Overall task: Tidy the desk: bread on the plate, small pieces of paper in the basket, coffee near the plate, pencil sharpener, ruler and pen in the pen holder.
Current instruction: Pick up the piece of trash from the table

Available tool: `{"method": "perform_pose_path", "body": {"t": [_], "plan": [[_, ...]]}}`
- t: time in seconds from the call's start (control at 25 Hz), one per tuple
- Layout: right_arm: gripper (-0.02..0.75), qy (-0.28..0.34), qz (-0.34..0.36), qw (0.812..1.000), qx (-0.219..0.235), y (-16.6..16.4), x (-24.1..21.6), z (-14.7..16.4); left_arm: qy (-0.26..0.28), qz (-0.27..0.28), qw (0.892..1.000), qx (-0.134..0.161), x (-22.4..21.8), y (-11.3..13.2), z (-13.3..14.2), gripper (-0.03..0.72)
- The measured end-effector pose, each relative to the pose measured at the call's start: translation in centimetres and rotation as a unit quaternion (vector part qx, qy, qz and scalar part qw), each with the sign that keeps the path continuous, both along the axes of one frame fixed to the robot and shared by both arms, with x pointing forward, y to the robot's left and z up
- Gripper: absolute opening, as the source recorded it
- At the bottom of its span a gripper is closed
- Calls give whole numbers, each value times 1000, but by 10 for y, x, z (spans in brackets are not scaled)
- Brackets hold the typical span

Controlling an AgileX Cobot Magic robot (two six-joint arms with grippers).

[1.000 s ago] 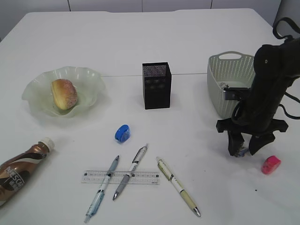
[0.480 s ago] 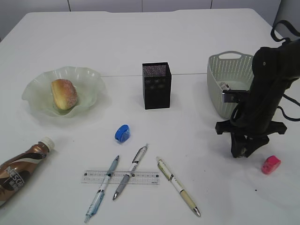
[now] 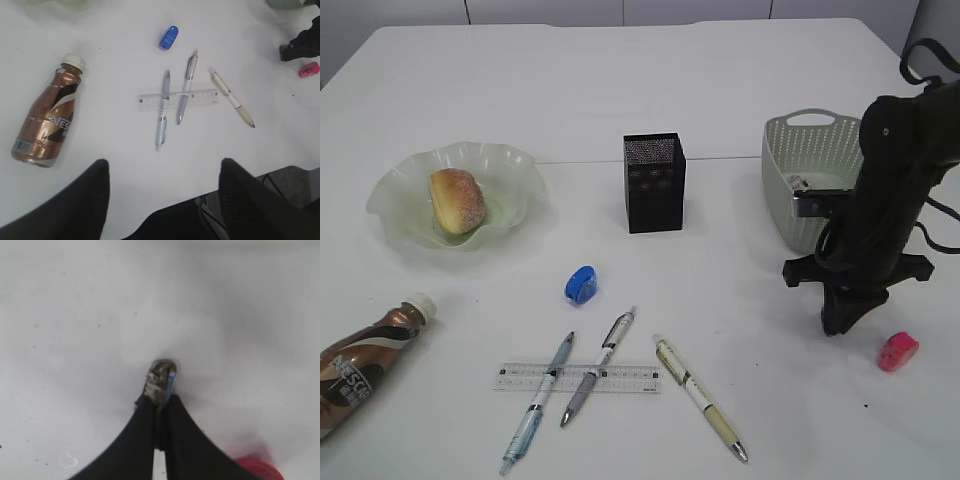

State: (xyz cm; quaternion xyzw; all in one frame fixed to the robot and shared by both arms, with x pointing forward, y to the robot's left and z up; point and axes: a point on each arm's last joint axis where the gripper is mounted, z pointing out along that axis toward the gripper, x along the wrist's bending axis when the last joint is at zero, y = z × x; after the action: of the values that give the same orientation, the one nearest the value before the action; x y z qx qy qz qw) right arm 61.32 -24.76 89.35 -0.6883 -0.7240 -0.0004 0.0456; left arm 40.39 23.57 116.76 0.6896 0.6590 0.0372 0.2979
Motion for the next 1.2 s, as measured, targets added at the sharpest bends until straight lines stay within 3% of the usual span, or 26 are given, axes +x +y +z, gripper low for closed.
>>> {"method": "perform_pose_path", "body": {"t": [0.28, 0.64, 1.0, 1.2], "plan": [[23, -2, 1, 1000, 1, 0, -1, 7, 0, 0, 1000, 0, 0, 0, 0, 497], [18, -8, 4, 1000, 4, -1, -10, 39, 0, 0, 1000, 0, 0, 0, 0, 497], [18, -122, 7, 992, 14, 1, 12, 117, 0, 0, 1000, 0, 0, 0, 0, 497], [18, -219, 5, 975, -29, -6, 35, 169, 0, 0, 1000, 0, 0, 0, 0, 497]]}}
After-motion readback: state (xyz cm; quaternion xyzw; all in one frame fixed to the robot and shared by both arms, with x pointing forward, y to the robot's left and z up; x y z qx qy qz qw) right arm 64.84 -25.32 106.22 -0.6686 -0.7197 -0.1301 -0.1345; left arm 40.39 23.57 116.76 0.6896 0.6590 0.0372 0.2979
